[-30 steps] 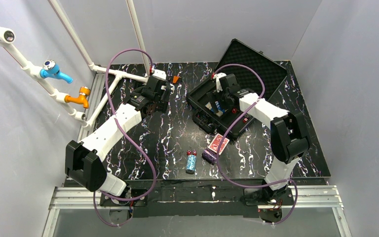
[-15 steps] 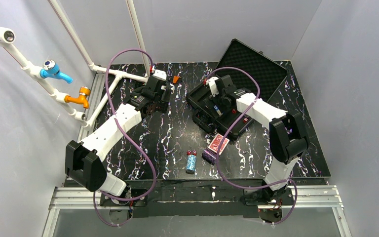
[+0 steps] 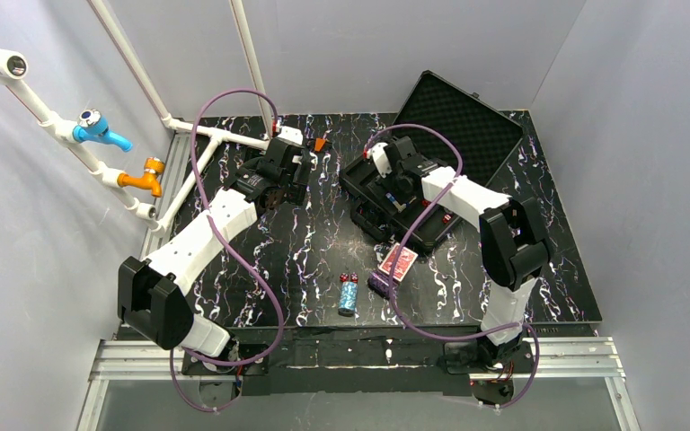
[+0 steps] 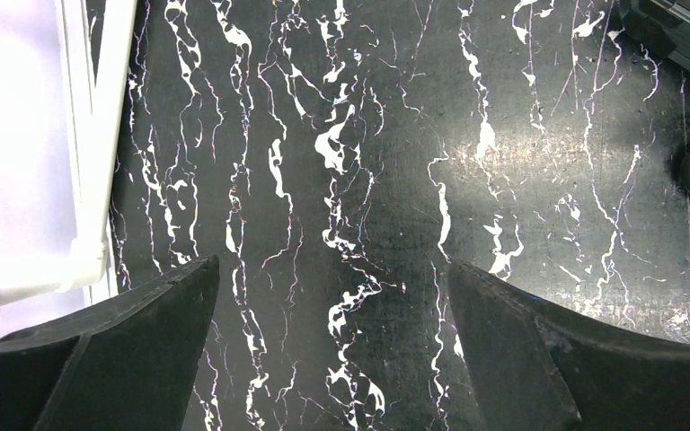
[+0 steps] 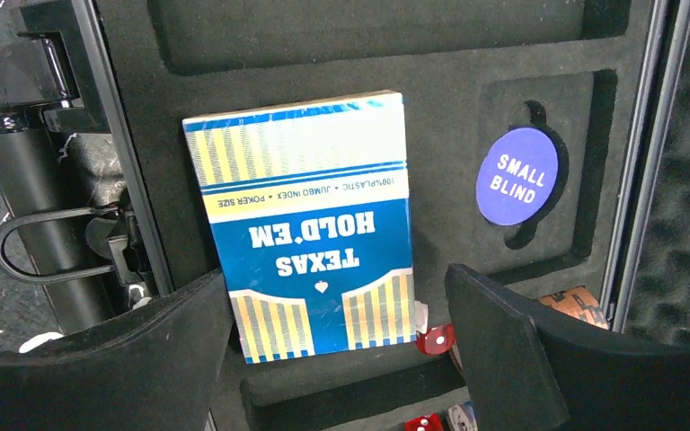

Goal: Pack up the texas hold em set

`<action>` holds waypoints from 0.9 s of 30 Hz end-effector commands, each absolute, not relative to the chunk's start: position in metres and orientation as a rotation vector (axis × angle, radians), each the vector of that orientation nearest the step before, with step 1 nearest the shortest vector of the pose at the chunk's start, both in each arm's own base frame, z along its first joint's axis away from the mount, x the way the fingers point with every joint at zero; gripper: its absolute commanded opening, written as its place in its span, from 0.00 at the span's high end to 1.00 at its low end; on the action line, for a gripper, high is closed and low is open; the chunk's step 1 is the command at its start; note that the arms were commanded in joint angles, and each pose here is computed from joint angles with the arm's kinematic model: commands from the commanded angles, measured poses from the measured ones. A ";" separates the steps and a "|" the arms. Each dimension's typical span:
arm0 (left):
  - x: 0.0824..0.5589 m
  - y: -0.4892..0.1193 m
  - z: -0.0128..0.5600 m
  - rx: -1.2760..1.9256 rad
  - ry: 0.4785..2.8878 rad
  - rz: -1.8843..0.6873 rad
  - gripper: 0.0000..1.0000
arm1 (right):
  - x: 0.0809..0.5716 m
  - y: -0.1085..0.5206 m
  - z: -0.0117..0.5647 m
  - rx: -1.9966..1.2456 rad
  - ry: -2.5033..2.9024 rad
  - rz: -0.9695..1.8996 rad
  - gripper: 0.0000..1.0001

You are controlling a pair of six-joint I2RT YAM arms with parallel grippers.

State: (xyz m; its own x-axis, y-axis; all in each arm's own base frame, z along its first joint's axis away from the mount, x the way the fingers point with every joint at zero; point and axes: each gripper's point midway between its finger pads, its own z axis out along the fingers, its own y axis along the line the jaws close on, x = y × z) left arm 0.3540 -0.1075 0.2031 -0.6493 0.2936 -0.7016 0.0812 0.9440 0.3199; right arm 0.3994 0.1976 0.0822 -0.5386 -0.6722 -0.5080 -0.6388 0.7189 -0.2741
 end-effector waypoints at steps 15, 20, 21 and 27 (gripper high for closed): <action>0.351 -0.104 0.212 0.254 2.257 0.323 0.02 | 0.409 0.218 0.125 -0.996 2.217 0.047 0.66; 0.351 -0.105 0.212 0.256 2.258 0.320 0.02 | 0.408 0.220 0.124 -0.977 2.232 0.115 0.67; 0.351 -0.105 0.212 0.257 2.259 0.319 0.02 | 0.407 0.221 0.123 -0.977 2.241 0.130 0.67; 0.351 -0.106 0.213 0.255 2.258 0.316 0.02 | 0.396 0.224 0.105 -1.000 2.294 0.191 0.69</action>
